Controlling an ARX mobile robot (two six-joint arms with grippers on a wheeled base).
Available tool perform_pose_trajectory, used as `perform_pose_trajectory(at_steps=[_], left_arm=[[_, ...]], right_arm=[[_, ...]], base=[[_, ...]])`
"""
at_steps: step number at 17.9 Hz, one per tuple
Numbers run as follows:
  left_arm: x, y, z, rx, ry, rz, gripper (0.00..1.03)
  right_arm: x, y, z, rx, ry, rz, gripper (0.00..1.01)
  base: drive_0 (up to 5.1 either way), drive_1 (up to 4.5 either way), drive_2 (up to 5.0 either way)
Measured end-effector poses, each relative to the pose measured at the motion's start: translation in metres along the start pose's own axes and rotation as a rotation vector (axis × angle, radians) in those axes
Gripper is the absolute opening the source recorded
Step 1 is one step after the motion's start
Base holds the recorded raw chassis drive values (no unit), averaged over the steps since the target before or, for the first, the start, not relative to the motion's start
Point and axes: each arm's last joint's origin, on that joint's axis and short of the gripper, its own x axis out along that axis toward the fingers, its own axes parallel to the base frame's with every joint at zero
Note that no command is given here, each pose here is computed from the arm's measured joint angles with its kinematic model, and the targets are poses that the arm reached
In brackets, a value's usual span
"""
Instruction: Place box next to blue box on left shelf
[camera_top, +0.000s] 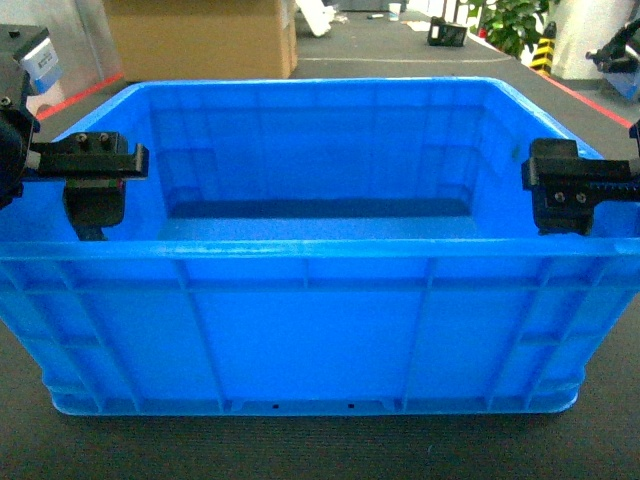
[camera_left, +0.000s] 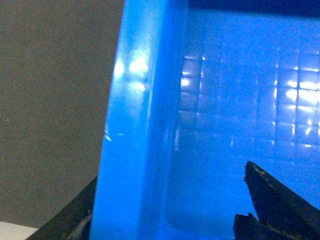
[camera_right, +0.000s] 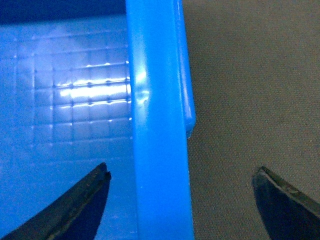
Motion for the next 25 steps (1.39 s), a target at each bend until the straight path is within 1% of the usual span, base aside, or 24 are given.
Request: perform_pose_trajectory(at_steps=[1, 2, 3, 4, 5, 6, 7, 8, 9, 10, 12, 13, 14, 15, 16, 17, 18, 19, 20, 22, 24, 25], left_arm=[[0.0, 0.0, -0.002, 0.011, 0.02, 0.007, 0.63], [0.001, 0.003, -0.003, 0.01, 0.04, 0.017, 0.5], [0.001, 0.005, -0.004, 0.012, 0.04, 0.041, 0.36], [0.001, 0.006, -0.003, 0.011, 0.04, 0.051, 0.28], [-0.002, 0.008, -0.003, 0.017, 0.046, 0.026, 0.17], [-0.007, 0.008, -0.001, 0.009, 0.038, 0.004, 0.12], [-0.008, 0.009, 0.0, 0.014, 0.028, -0.01, 0.11], [-0.008, 0.009, -0.003, 0.026, 0.021, -0.015, 0.11], [-0.01, 0.006, -0.007, 0.033, 0.005, -0.025, 0.11], [-0.014, 0.005, -0.012, 0.04, -0.012, -0.031, 0.11], [-0.031, 0.003, -0.024, 0.049, -0.072, -0.035, 0.11], [-0.042, 0.002, -0.029, 0.051, -0.118, -0.037, 0.11], [-0.053, 0.0, -0.034, 0.047, -0.171, -0.051, 0.11], [-0.066, -0.001, -0.036, 0.042, -0.228, -0.053, 0.11], [-0.078, -0.003, -0.041, 0.048, -0.282, -0.05, 0.11], [-0.086, -0.004, -0.046, 0.052, -0.311, -0.045, 0.11], [-0.095, -0.006, -0.052, 0.067, -0.347, -0.037, 0.11], [-0.103, -0.007, -0.065, 0.076, -0.4, -0.021, 0.12], [-0.109, -0.009, -0.077, 0.087, -0.44, -0.006, 0.12], [-0.116, -0.012, -0.094, 0.087, -0.5, 0.011, 0.13], [-0.119, -0.013, -0.105, 0.069, -0.566, 0.001, 0.13], [-0.12, -0.013, -0.109, 0.063, -0.603, -0.008, 0.13]], right_arm=[[0.0, 0.0, 0.0, 0.001, 0.001, -0.003, 0.78], [0.001, 0.0, 0.0, 0.001, -0.002, -0.003, 0.65], [0.001, -0.001, -0.001, 0.001, -0.004, -0.003, 0.5], [0.0, -0.001, -0.002, 0.002, -0.006, 0.0, 0.41], [-0.001, -0.001, -0.004, 0.0, -0.006, 0.001, 0.28], [-0.002, 0.0, -0.005, -0.007, -0.008, 0.003, 0.18], [-0.006, -0.002, -0.006, 0.004, -0.013, 0.033, 0.14], [-0.011, -0.003, -0.01, 0.008, -0.027, 0.033, 0.13], [-0.016, -0.005, -0.013, 0.01, -0.038, 0.023, 0.13], [-0.021, -0.006, -0.017, 0.01, -0.046, 0.024, 0.12], [-0.039, -0.007, -0.026, 0.007, -0.092, 0.023, 0.12], [-0.05, -0.009, -0.027, 0.009, -0.132, 0.019, 0.12], [-0.062, -0.01, -0.029, 0.004, -0.188, 0.012, 0.12], [-0.081, -0.012, -0.033, 0.002, -0.26, 0.003, 0.12], [-0.093, -0.014, -0.04, 0.004, -0.306, -0.007, 0.12], [-0.1, -0.016, -0.047, 0.009, -0.329, -0.007, 0.12], [-0.108, -0.018, -0.057, 0.015, -0.356, -0.016, 0.12], [-0.116, -0.022, -0.075, 0.03, -0.388, -0.018, 0.12], [-0.12, -0.024, -0.085, 0.032, -0.405, -0.025, 0.12], [-0.125, -0.027, -0.1, 0.035, -0.438, -0.038, 0.13], [-0.127, -0.03, -0.107, 0.029, -0.471, -0.052, 0.14], [-0.128, -0.032, -0.109, 0.028, -0.506, -0.061, 0.14]], base=[[0.0, 0.0, 0.0], [0.0, 0.0, 0.0], [0.0, 0.0, 0.0], [0.0, 0.0, 0.0], [0.0, 0.0, 0.0], [0.0, 0.0, 0.0], [0.0, 0.0, 0.0], [0.0, 0.0, 0.0], [0.0, 0.0, 0.0], [0.0, 0.0, 0.0], [0.0, 0.0, 0.0], [0.0, 0.0, 0.0], [0.0, 0.0, 0.0], [0.0, 0.0, 0.0], [0.0, 0.0, 0.0], [0.0, 0.0, 0.0], [0.0, 0.0, 0.0], [0.0, 0.0, 0.0], [0.0, 0.0, 0.0], [0.0, 0.0, 0.0], [0.0, 0.0, 0.0], [0.0, 0.0, 0.0]])
